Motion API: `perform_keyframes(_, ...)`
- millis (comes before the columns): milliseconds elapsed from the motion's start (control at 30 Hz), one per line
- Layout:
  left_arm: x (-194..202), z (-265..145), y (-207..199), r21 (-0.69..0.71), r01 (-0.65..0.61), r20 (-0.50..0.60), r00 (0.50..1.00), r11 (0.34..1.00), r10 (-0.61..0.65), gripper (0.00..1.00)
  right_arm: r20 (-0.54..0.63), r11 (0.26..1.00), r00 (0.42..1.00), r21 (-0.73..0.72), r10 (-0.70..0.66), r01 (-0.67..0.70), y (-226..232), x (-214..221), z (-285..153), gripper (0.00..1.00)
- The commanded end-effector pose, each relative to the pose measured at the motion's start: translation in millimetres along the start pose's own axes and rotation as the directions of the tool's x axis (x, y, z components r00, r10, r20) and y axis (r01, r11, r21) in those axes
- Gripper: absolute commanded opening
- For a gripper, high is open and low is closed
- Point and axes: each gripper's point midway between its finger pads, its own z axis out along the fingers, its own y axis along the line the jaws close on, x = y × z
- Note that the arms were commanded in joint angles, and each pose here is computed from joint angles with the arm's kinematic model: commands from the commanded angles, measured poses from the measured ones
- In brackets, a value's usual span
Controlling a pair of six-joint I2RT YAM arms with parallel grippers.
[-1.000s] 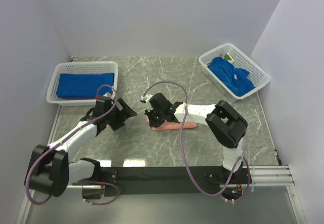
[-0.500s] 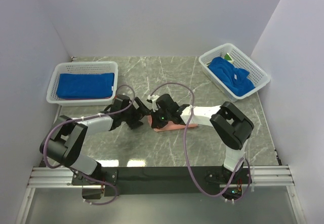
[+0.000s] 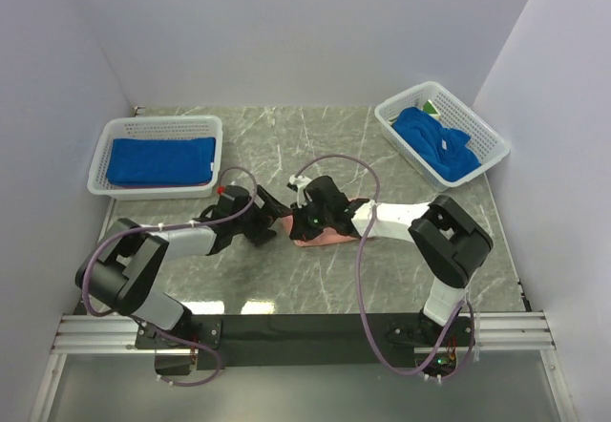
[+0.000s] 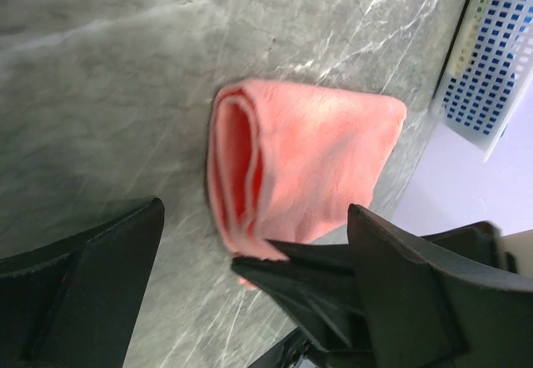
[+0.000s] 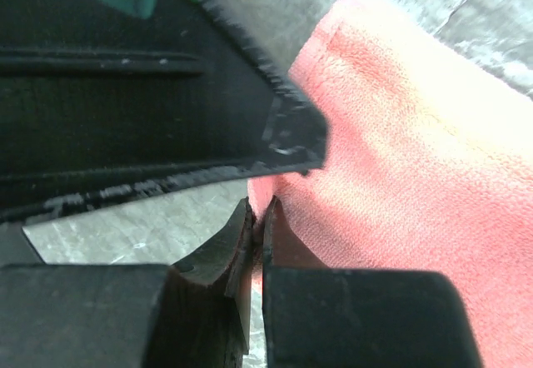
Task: Fold and stack the towels
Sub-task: Neatly place the folded towel into the bin
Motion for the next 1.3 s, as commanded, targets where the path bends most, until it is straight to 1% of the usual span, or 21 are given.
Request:
perform_keyframes(0, 0.0, -5.2, 29.7, -0.097, 0.031, 0.046, 0.999, 0.995, -0.027, 1.0, 0.095, 0.999, 0.995, -0.034, -0.003, 0.006, 7.7, -27.0, -10.4, 0.0)
perform_keyframes(133, -5.0, -11.3, 25.2, -0.081, 0.036, 0.078, 0.997, 0.996, -0.03, 0.99, 0.098, 0.999, 0.995, -0.043, 0.009, -0.005, 8.6, -25.9, -10.3, 0.0)
perform_keyframes(300, 2.6, -5.3, 25.6, -0.084, 0.05, 0.037, 0.998, 0.995, -0.047, 0.99, 0.118, 0.999, 0.993, -0.05, 0.015, -0.009, 10.1, -29.1, -12.4, 0.0)
perform_keyframes(533, 21.9, 11.0, 29.7, -0.11, 0.058, 0.0, 0.998, 0.992, -0.059, 0.94, 0.166, 0.996, 0.985, -0.081, 0.05, -0.037, 14.6, -38.6, -20.7, 0.0)
perform_keyframes(800, 29.0, 20.3, 36.9, -0.11, 0.126, 0.006, 0.992, 0.986, -0.126, 0.89, 0.194, 0.994, 0.979, -0.098, 0.057, -0.038, 17.9, -45.3, -26.9, 0.0)
perform_keyframes(900, 26.1, 21.6, 39.3, -0.109, 0.141, 0.028, 0.99, 0.984, -0.139, 0.86, 0.191, 0.993, 0.98, -0.108, 0.06, -0.04, 18.5, -42.5, -27.0, 0.0)
perform_keyframes(967, 23.4, 21.9, 36.5, -0.1, 0.145, 0.04, 0.989, 0.984, -0.141, 0.82, 0.186, 0.993, 0.981, -0.109, 0.06, -0.04, 18.2, -39.8, -26.6, 0.0)
perform_keyframes(1067, 21.1, 22.4, 33.6, -0.093, 0.141, 0.046, 0.99, 0.986, -0.137, 0.72, 0.177, 0.993, 0.983, -0.113, 0.056, -0.037, 18.6, -36.1, -26.1, 0.0)
perform_keyframes(1100, 20.7, 22.7, 32.3, -0.092, 0.138, 0.048, 0.99, 0.986, -0.134, 0.67, 0.173, 0.993, 0.983, -0.111, 0.053, -0.034, 18.0, -34.3, -25.9, 0.0)
perform_keyframes(1167, 19.6, 22.8, 31.2, -0.088, 0.13, 0.053, 0.991, 0.988, -0.126, 0.62, 0.173, 0.993, 0.984, -0.111, 0.047, -0.028, 18.4, -33.5, -26.3, 0.0)
perform_keyframes(1200, 19.9, 22.7, 32.3, -0.091, 0.129, 0.052, 0.991, 0.987, -0.124, 0.55, 0.17, 0.994, 0.984, -0.107, 0.044, -0.026, 17.6, -31.9, -26.4, 0.0)
perform_keyframes(1267, 20.0, 22.0, 30.3, -0.077, 0.13, 0.051, 0.991, 0.988, -0.127, 0.48, 0.168, 0.994, 0.985, -0.107, 0.039, -0.021, 17.9, -31.0, -26.5, 0.0)
